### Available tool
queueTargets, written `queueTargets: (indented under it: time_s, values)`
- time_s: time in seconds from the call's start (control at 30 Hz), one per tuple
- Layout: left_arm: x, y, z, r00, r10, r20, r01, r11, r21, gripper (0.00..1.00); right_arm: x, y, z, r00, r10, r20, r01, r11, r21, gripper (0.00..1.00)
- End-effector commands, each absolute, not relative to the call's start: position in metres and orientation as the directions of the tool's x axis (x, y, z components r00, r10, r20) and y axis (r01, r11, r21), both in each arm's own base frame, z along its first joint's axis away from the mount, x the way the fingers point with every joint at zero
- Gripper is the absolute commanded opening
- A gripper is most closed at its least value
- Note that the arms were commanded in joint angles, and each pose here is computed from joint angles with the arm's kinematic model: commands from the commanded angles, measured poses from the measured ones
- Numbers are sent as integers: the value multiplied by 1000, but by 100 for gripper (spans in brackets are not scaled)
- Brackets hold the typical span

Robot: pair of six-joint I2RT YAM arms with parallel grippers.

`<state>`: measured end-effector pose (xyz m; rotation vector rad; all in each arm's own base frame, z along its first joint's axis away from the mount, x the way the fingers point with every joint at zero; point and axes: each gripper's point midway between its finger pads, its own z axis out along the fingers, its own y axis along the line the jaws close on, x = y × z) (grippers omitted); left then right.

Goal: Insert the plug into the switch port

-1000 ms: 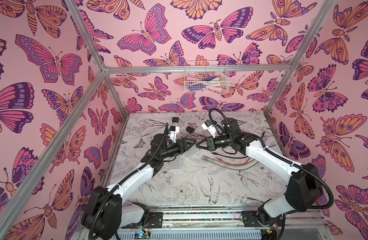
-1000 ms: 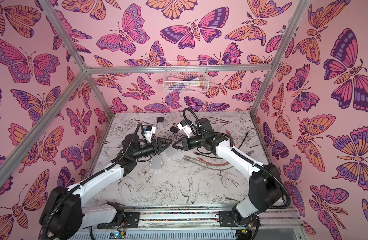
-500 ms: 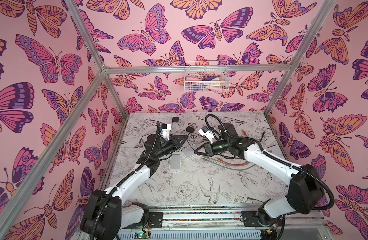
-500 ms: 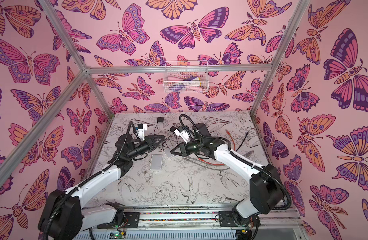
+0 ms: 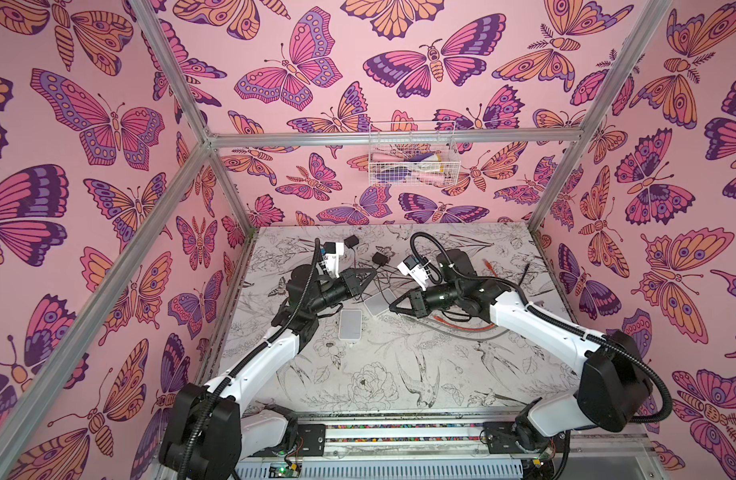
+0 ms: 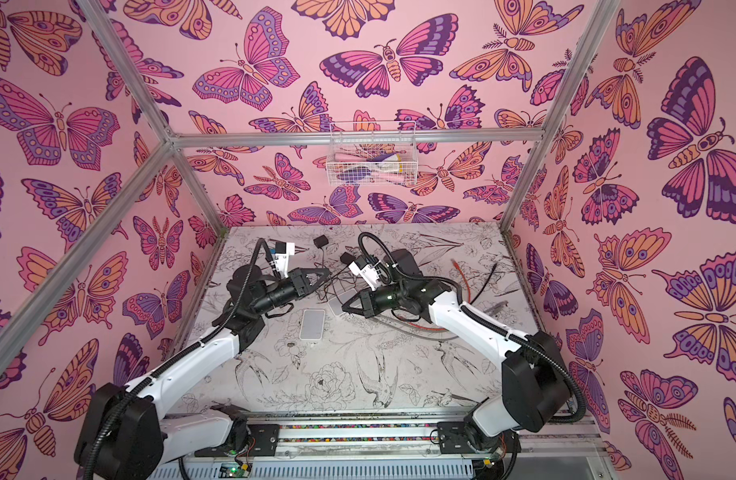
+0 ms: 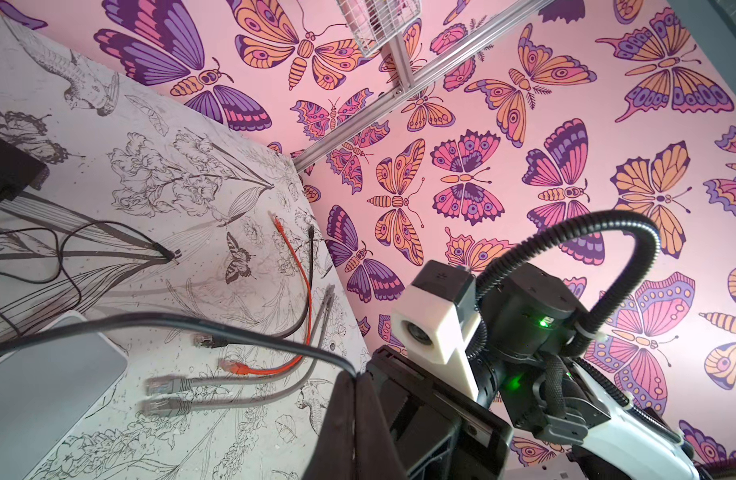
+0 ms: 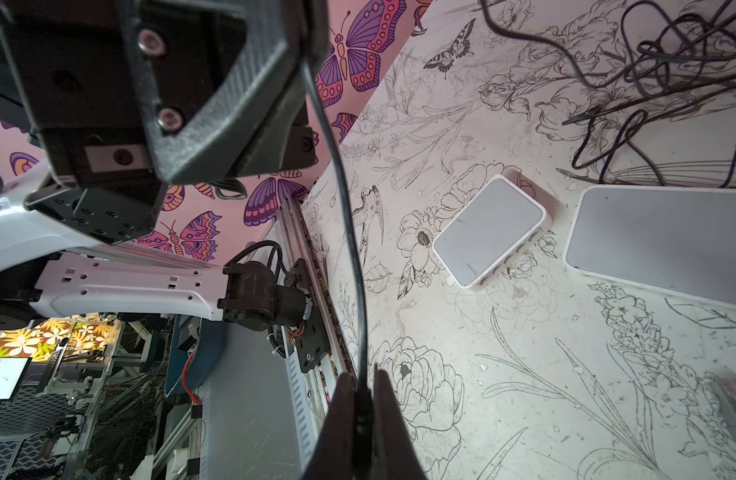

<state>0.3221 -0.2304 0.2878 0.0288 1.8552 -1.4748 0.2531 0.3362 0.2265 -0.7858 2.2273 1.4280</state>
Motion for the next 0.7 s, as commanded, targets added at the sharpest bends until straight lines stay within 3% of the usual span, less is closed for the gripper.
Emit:
queueTargets:
  time_s: [0.0,0.13,0.2,0.23,0.33,0.43,0.53,0.6,0.67]
  values:
    - [311,-230,292,-696,-389,-604,508,328,-797,0,248,343,235,-749,-249,-613,-662,288,692,0]
    - [309,-232,294,-708,-389,-589,507,299,-808,0,247,347,241,-740,-239,-629,-673,271,688,1]
    - [308,-235,292,-728,-376,-572,502,274,-820,48,250,347,246,-733,-220,-643,-679,271,682,1]
    - [307,-237,292,-737,-368,-567,504,260,-824,57,252,348,250,-729,-211,-651,-683,271,678,0]
    - [305,-238,288,-749,-368,-552,495,243,-834,68,256,349,261,-713,-184,-677,-699,268,663,0]
    - [301,-235,280,-753,-369,-545,481,256,-839,70,263,350,272,-694,-153,-704,-714,271,645,0]
    - [297,-233,275,-760,-376,-531,464,258,-847,64,267,353,277,-689,-138,-712,-718,265,644,0]
    - [295,-233,274,-761,-378,-528,462,257,-849,55,270,356,278,-694,-130,-708,-713,261,651,0]
    - [295,-232,274,-756,-385,-529,462,258,-849,39,272,358,277,-702,-126,-701,-706,253,661,0]
